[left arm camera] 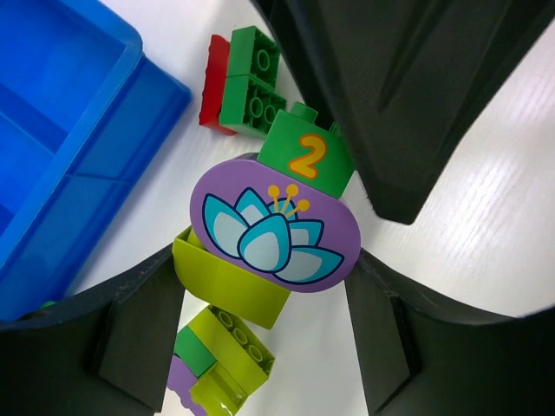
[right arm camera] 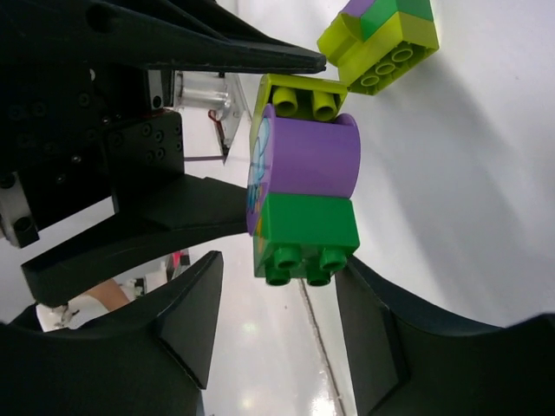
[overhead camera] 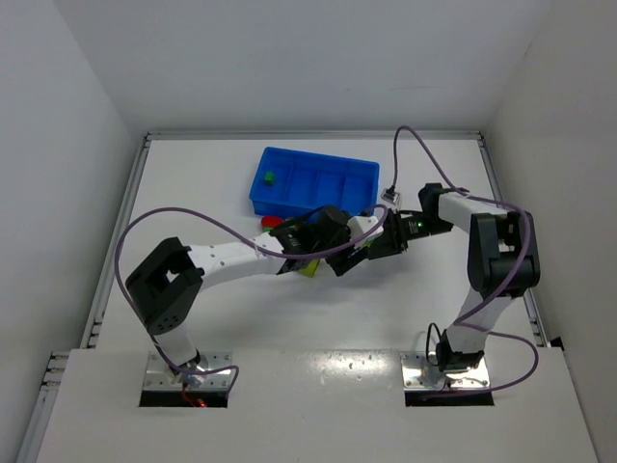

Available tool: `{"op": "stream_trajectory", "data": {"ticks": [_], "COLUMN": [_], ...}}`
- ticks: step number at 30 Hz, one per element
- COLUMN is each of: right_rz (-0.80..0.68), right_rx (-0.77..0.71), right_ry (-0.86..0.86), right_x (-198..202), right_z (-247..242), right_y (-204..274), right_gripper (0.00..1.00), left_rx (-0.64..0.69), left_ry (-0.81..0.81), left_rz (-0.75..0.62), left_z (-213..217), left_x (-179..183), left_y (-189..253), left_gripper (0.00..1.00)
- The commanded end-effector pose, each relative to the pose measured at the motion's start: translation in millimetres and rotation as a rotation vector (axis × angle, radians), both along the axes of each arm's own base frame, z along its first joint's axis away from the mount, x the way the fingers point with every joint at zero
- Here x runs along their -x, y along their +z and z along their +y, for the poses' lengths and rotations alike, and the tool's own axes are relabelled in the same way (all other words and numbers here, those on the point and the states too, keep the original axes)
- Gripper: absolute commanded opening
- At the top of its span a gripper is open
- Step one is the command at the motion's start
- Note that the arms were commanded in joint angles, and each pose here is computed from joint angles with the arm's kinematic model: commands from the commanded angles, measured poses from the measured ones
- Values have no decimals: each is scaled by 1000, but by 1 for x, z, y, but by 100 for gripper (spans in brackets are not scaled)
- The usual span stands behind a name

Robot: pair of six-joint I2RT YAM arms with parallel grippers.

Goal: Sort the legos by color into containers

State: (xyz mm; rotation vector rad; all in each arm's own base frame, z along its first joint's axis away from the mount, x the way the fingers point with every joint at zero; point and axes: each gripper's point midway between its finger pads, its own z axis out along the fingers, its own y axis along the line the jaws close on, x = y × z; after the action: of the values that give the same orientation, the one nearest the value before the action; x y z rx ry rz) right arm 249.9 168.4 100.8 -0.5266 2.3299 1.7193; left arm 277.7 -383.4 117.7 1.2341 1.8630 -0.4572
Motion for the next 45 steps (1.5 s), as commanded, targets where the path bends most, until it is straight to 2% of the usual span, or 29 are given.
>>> {"op": "stream_trajectory", "data": {"ticks": [1,3,4,6,7,10,12,21,23,24,25,27,30,34,35,37,38,40,43,44,45], "right_rz": [-71,-62,-61,-70,-70,-86,-107,-264,-329,-328,-433,-526,-604,-627,-668,-668,-726,-749,-804,-779,-777], "right_rx": [-35,-34,-34,-44,-44,-54,-54,39,83,158,191,291,357,401,405,440,447,493,488,496,486], "right_ry": [18,18,18,20,20,24,17,-12,-43,-74,-95,-174,-241,-259,-262,-245,-249,-256,-220,-182,-182], "right_x": [-11,-11,-11,-11,-11,-10,-10,-16,-29,-36,-48,-71,-106,-152,-163,-184,-195,-215,-225,-227,-231], "right_z": [5,5,5,5,5,6,3,-8,-11,-12,-10,-13,-4,20,34,53,70,89,128,145,154], "right_y": [9,7,7,8,8,12,18,51,58,58,69,81,109,121,137,122,136,124,117,93,88], "right_gripper": [54,49,40,30,21,6,0,0,0,0,0,0,0,0,0,0,0,0,0,0,0], "left_rx": [76,76,76,76,76,64,44,46,50,58,70,83,133,197,211,232,233,263,298,302,301], "left_ry": [-23,-23,-23,-23,-23,-16,-7,106,146,153,166,223,305,410,430,501,526,603,679,686,725], "left_rz": [-31,-31,-31,-31,-31,-29,-22,-18,-12,-12,-23,-5,-20,-40,-57,-63,-67,-86,-102,-100,-91], "left_z": [-20,-20,-20,-20,-20,-14,-6,50,65,72,77,96,123,158,168,191,201,228,258,263,275], "left_x": [1,1,1,1,1,3,6,-12,-19,-18,-22,-30,-45,-58,-59,-66,-68,-73,-76,-75,-77], "left_y": [26,26,26,26,26,24,16,21,23,28,34,38,63,89,99,108,110,123,136,137,135], "left_gripper": [0,0,0,0,0,0,0,0,0,0,0,0,0,0,0,0,0,0,0,0,0]}}
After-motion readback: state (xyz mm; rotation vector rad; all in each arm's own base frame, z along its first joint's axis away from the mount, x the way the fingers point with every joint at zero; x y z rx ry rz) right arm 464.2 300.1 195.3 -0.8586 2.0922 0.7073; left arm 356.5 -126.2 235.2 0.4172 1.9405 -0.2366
